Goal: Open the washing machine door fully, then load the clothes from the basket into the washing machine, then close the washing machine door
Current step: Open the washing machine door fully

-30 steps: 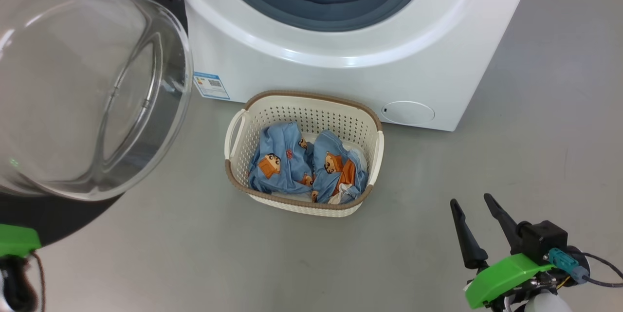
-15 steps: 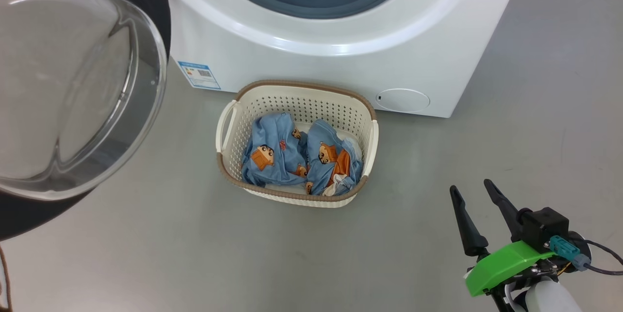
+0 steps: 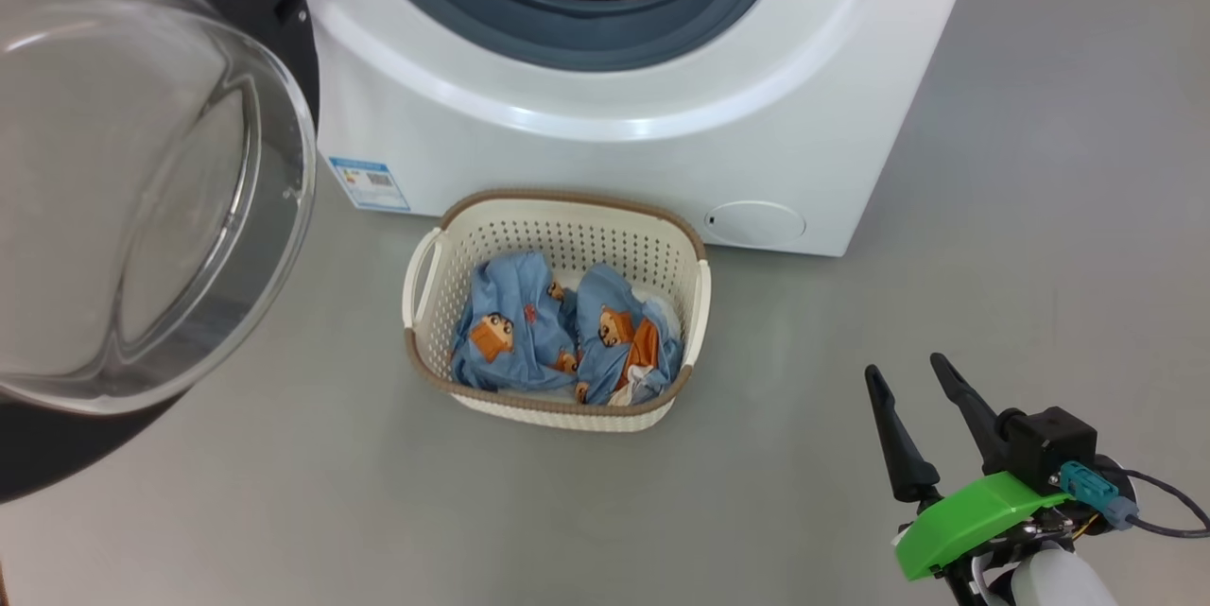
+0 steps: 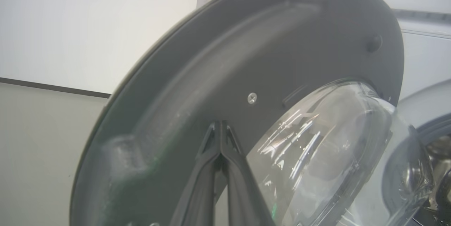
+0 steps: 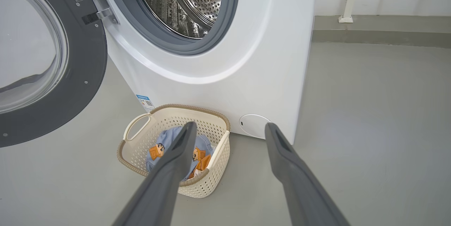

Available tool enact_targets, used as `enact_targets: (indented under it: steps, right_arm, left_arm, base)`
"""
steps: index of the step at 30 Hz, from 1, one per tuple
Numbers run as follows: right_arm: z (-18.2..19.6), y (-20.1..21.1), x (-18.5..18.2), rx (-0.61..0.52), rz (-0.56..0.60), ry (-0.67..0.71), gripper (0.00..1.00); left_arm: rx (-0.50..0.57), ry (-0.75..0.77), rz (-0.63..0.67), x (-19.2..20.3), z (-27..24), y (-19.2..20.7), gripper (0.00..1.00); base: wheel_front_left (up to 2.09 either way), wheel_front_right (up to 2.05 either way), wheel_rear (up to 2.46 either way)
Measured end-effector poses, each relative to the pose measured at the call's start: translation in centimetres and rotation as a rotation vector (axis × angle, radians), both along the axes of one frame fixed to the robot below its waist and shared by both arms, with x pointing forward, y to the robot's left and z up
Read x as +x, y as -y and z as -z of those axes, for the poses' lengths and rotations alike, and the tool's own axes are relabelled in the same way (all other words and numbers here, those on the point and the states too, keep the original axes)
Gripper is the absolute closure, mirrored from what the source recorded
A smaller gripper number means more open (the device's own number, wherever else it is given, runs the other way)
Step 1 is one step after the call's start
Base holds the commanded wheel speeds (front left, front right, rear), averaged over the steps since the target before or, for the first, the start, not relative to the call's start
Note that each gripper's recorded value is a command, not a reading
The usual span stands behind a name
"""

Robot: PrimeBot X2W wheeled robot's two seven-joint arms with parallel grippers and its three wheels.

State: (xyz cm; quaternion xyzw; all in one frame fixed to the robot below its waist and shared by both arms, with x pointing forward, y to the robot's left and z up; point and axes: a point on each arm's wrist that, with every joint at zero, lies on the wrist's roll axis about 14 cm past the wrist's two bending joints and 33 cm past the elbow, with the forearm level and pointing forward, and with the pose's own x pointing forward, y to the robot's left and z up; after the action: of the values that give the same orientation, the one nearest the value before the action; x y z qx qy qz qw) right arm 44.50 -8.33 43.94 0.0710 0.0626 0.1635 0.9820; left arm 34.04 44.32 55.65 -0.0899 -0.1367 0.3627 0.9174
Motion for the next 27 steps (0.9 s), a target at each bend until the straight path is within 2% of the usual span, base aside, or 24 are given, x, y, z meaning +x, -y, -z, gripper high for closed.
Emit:
enact_targets:
  steps: [5,14,23,25,27]
  right_arm:
    - [-1.3,0.5,-0.6,0.018,0.02,0.029,0.0]
    - [-2.8,1.5,-2.3,0.023,0.046,0.059,0.0]
    - [-5.7,3.5,-4.0,0.039,0.102,0.14,0.0]
    - [-6.2,4.0,-4.5,0.038,0.114,0.153,0.0]
    - [-7.0,4.5,-4.9,0.04,0.127,0.178,0.0]
  left_arm:
    - [0.115,0.047,0.088,0.2,-3.1,2.7,1.0]
    - [0.238,0.135,0.27,1.7,-7.0,8.7,1.0]
    - [0.257,0.144,0.549,4.2,-6.5,17.7,1.0]
    - [0.238,0.12,0.597,4.4,-5.5,19.3,0.97]
    - [0.227,0.101,0.635,4.5,-4.6,20.5,0.89]
  base:
    - [0.0,0.0,0.0]
    - [0.0,0.0,0.0]
    - [0.0,0.0,0.0]
    - [0.0,0.0,0.0]
    - [0.0,0.0,0.0]
